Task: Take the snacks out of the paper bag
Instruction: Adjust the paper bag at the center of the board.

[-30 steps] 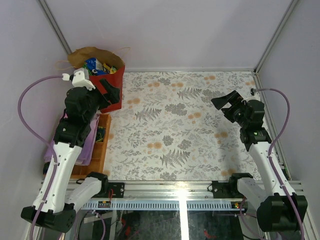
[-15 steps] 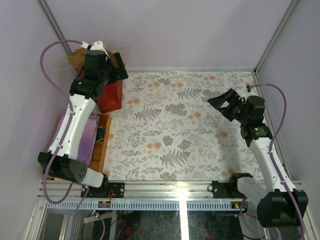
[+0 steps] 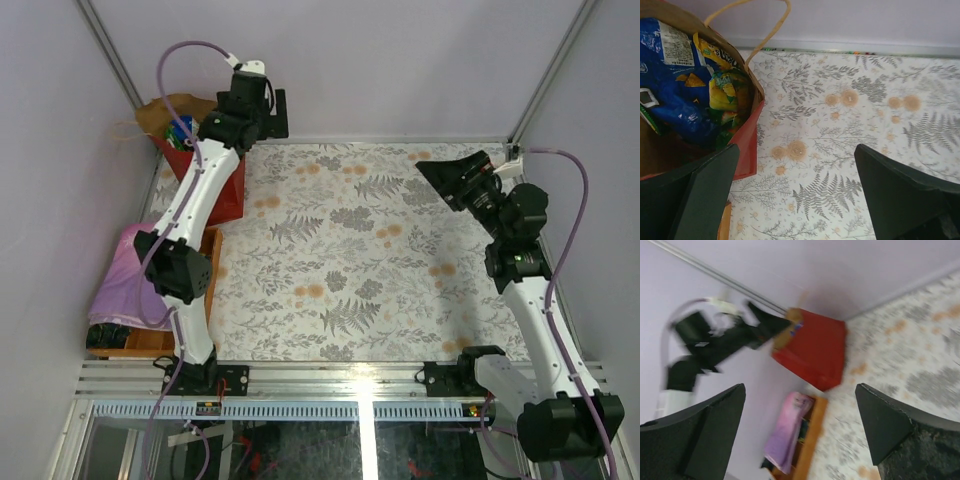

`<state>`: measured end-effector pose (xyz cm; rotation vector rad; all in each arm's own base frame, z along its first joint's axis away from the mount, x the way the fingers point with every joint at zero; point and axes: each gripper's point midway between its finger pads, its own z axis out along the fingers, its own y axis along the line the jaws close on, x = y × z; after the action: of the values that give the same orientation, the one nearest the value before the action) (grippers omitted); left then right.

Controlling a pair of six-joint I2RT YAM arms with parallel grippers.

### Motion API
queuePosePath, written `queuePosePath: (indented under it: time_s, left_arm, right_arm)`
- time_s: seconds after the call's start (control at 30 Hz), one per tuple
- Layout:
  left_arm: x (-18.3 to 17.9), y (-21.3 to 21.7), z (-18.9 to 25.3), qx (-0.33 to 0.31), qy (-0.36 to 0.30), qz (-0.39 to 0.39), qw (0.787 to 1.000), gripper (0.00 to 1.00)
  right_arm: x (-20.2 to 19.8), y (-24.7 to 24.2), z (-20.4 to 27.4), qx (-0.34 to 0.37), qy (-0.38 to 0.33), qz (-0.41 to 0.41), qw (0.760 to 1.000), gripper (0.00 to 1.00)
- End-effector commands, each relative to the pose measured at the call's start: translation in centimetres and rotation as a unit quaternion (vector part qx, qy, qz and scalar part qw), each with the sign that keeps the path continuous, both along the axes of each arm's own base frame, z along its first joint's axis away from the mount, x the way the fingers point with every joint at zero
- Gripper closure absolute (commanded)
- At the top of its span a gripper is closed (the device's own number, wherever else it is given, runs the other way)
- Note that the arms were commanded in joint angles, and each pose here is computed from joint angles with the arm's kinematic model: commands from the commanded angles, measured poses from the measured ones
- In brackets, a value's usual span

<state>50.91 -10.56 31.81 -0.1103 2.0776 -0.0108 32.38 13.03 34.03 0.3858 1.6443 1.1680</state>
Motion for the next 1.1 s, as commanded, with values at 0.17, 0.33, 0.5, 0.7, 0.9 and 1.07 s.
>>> queuePosePath:
  time_s: [0.17, 0.33, 0.5, 0.7, 0.9, 1.07]
  left_arm:
    - [3.1, 2.6, -5.0, 0.082, 0.045, 0.054, 0.994, 0.00]
    - [4.2, 3.6, -4.5, 0.083, 0.029, 0.069, 0.994, 0.00]
    - [4.9, 5.4, -4.2, 0.093, 0.025, 0.084, 0.992, 0.04]
    - [5.1, 6.0, -2.0, 0.086, -0.002, 0.079, 0.993, 0.02]
    - [5.9, 6.1, -3.5, 0.092, 0.010, 0.074, 0.993, 0.00]
    - [6.6, 6.2, -5.7, 0.100, 0.028, 0.079, 0.991, 0.00]
  right_arm:
    - [-6.4, -0.8, 18.7, 0.120, -0.219, -0.003, 0.968, 0.01]
    - [-7.4, -1.2, 19.7, 0.123, -0.238, -0.013, 0.963, 0.01]
    - [-7.3, -1.9, 19.2, 0.129, -0.246, -0.036, 0.960, 0.01]
    - [-7.4, -2.3, 19.3, 0.175, -0.253, -0.035, 0.951, 0.01]
    - [-6.9, -1.9, 18.7, 0.246, -0.230, 0.003, 0.942, 0.01]
    - [-6.4, -1.7, 17.7, 0.284, -0.208, 0.023, 0.936, 0.01]
